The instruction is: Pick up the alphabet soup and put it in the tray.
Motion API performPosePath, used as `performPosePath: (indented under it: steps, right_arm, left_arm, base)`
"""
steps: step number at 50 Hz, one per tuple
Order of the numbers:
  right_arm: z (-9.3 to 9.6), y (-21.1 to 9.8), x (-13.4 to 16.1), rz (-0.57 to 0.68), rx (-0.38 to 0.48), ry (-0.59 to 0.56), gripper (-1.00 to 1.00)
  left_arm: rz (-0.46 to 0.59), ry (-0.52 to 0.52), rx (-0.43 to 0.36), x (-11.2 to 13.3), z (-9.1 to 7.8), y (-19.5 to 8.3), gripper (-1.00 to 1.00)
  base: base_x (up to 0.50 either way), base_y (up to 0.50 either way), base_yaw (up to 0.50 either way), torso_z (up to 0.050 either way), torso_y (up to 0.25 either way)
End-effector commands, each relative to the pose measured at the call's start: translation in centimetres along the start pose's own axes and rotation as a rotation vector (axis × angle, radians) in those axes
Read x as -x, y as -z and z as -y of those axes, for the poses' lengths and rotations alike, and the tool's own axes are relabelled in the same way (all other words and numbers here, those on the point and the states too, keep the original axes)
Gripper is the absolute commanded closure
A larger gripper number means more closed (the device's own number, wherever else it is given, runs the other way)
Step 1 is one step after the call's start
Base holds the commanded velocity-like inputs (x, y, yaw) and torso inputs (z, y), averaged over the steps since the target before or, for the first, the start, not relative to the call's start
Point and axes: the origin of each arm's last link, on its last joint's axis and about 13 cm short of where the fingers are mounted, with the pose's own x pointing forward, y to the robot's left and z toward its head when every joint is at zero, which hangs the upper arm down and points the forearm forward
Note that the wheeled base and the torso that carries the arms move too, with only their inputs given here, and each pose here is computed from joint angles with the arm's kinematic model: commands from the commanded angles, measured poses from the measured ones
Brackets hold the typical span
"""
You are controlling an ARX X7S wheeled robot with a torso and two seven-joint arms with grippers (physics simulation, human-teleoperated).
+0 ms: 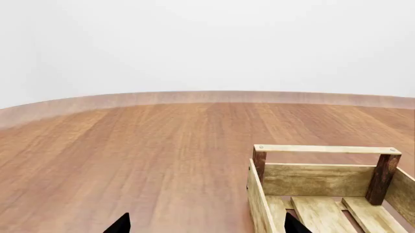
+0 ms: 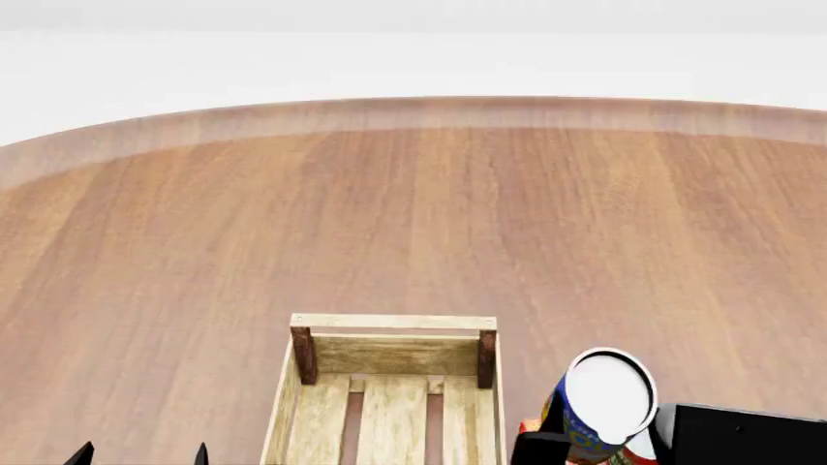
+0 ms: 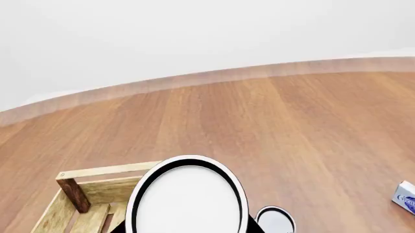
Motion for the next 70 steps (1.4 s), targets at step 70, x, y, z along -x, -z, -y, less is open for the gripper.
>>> performPosePath:
  steps: [70]
  right_arm:
    - [-5.2, 4.0, -8.0, -0.106, 0.097, -0.249, 1.0]
  left_arm:
    - [0.001, 0.003, 0.005, 0.1, 0.0, -0.1, -1.0]
  base:
    - [0.0, 0.0, 0.0, 0.0, 0.001]
